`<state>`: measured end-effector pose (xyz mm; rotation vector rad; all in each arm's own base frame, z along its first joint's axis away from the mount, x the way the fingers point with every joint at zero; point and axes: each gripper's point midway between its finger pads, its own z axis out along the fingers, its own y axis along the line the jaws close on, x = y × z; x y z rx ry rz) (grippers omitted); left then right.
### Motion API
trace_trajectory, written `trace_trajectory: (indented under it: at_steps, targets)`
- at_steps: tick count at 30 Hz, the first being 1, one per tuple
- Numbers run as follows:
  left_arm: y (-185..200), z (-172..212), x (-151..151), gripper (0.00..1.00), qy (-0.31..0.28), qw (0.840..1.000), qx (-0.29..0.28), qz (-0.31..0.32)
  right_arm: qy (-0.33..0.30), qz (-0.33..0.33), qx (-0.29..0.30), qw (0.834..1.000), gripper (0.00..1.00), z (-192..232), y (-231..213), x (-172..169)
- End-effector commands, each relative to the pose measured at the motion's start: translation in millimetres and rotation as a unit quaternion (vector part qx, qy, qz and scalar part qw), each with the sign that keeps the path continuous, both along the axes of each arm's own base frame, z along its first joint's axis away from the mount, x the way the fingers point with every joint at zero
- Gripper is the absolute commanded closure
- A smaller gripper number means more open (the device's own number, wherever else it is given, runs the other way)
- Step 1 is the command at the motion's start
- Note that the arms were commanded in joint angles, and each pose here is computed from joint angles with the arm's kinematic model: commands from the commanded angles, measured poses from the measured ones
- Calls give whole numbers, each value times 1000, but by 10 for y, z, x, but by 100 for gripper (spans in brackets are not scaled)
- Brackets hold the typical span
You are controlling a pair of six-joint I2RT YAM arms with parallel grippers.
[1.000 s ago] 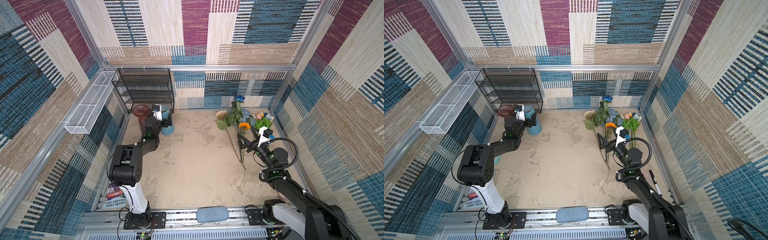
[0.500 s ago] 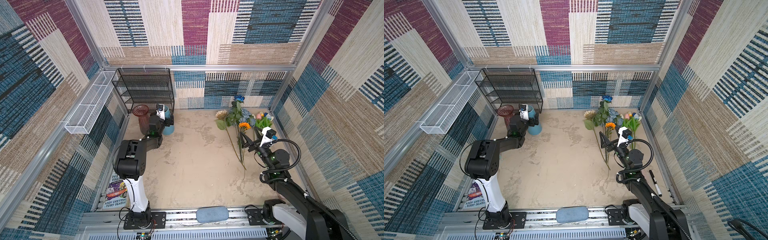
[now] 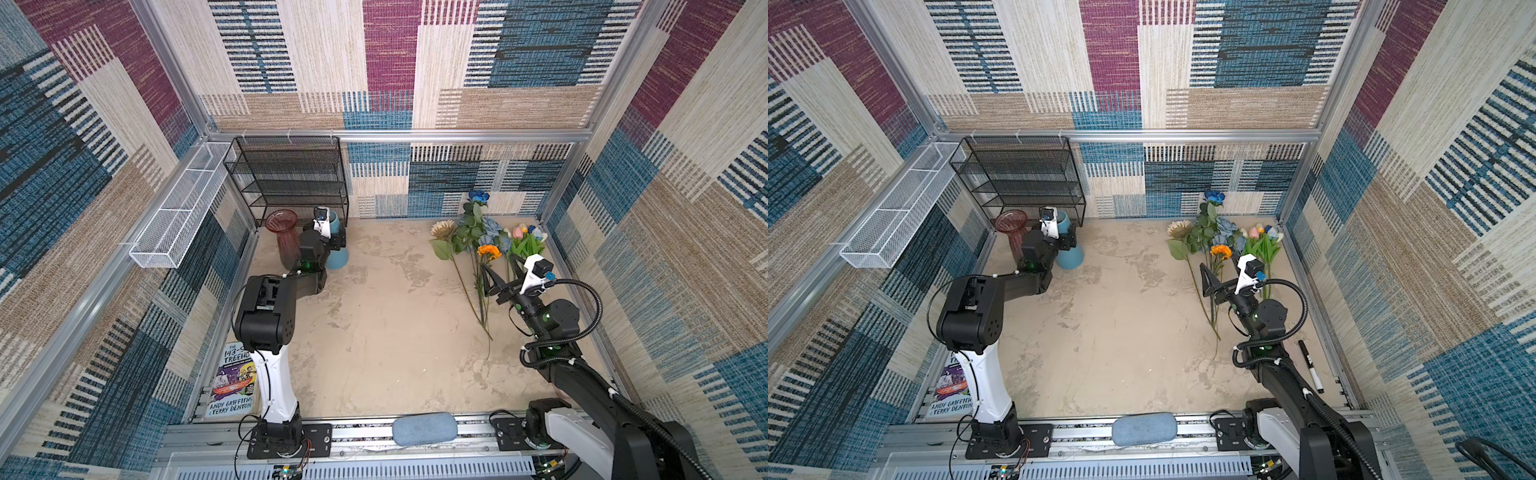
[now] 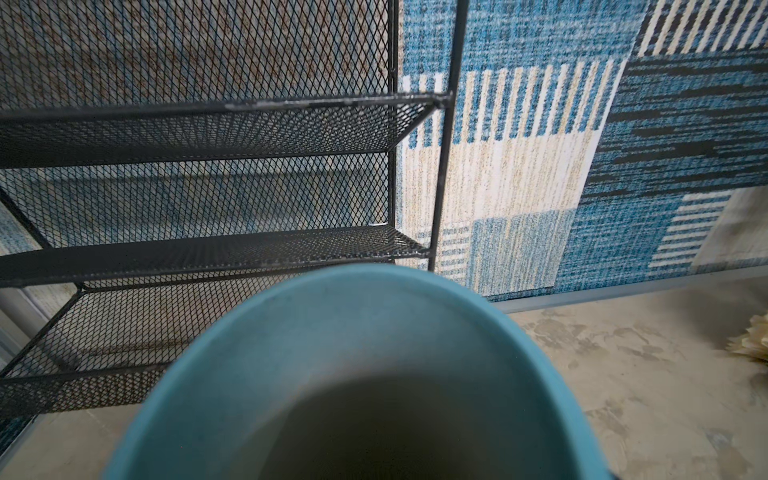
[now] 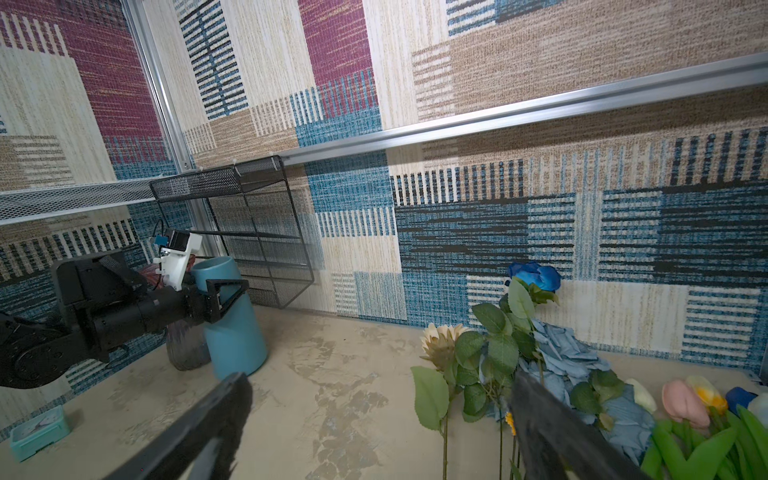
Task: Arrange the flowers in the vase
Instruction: 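Grasp the rim of the light-blue vase with the left gripper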
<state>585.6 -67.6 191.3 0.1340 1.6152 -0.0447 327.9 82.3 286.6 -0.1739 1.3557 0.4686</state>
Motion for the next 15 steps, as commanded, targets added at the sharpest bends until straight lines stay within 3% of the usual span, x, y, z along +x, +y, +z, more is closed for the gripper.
trace_trajectory:
  at_steps: [1,5,10,12,15]
  targets:
    - [19,45,21,15,-12,1000,4,7,-6,-4,-1,1000,0,33,-11,-8]
    - [-8,48,13,17,-13,1000,-1,-1,-8,-6,-2,1000,0,54,-16,-16]
    - [-88,78,-39,32,-10,1000,-8,-22,-7,-10,0,1000,0,67,-30,-6]
    - [-177,104,-94,48,-9,999,-9,-45,-3,-11,-1,1000,0,81,-29,31]
    - [-308,116,-212,52,-7,998,-5,-68,7,-12,2,1000,0,114,-28,102]
